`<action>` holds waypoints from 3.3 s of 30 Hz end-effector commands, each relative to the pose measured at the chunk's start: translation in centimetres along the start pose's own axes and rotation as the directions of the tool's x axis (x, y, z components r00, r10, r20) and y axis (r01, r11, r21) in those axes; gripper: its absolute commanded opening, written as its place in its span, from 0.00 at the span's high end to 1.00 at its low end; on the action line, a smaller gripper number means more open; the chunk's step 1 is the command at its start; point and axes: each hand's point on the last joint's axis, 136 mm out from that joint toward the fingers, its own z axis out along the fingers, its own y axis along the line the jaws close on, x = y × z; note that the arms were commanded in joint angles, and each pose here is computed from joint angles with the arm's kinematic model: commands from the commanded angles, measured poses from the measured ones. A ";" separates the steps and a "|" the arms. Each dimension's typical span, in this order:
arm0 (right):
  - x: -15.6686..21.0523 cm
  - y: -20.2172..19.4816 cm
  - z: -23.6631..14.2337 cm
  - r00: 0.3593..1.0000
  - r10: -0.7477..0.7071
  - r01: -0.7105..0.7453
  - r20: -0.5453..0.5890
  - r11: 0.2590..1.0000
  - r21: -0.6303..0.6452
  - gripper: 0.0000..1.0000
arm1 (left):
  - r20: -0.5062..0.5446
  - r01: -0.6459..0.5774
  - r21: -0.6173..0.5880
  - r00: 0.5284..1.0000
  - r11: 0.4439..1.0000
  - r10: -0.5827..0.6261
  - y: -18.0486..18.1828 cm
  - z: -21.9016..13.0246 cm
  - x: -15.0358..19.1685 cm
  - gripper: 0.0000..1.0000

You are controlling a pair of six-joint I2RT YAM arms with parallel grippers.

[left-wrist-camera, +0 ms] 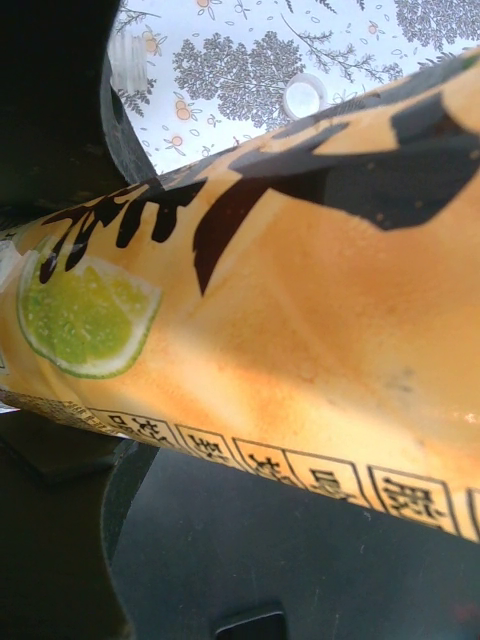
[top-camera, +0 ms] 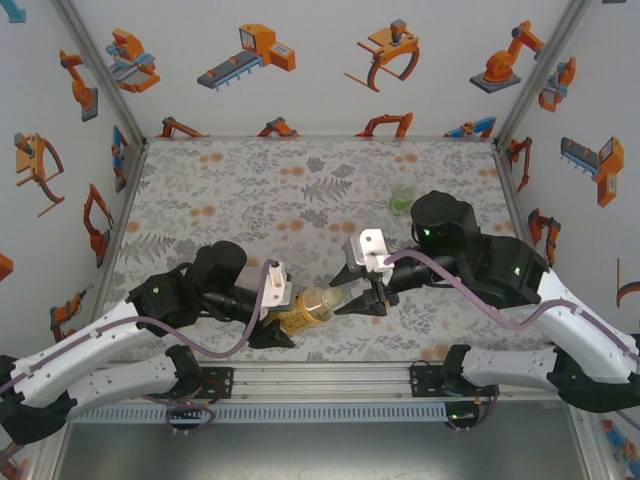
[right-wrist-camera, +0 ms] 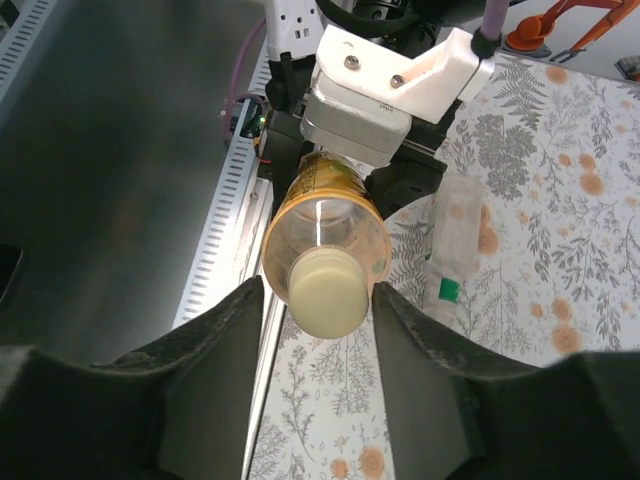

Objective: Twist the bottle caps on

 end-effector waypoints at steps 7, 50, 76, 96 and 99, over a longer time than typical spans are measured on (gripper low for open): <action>-0.4 0.2 -0.1 0.999 -0.041 0.041 0.016 0.999 0.000 0.61 | 0.039 -0.032 0.027 0.999 0.999 0.031 -0.6 -0.3 -1.2 1.00; 11.0 -8.1 -1.3 -0.016 0.858 -0.908 0.513 -0.228 0.352 1.00 | 0.001 -0.015 -0.368 1.000 0.930 0.017 7.0 -0.5 -0.7 1.00; -9.0 -4.0 -6.8 0.834 0.149 -0.318 0.532 0.916 0.243 0.39 | 0.307 -0.092 -0.066 0.945 0.994 0.108 1.1 -0.7 -6.8 1.00; -11.2 1.5 -5.3 0.840 -0.022 0.023 0.542 1.000 0.005 0.52 | 0.473 -0.200 0.179 0.876 0.963 0.094 -2.9 -1.5 -12.3 1.00; -11.4 1.1 -5.4 0.838 -0.024 0.013 0.545 1.000 0.024 0.50 | 0.480 -0.210 0.183 0.872 0.960 0.100 -3.1 -1.6 -12.4 1.00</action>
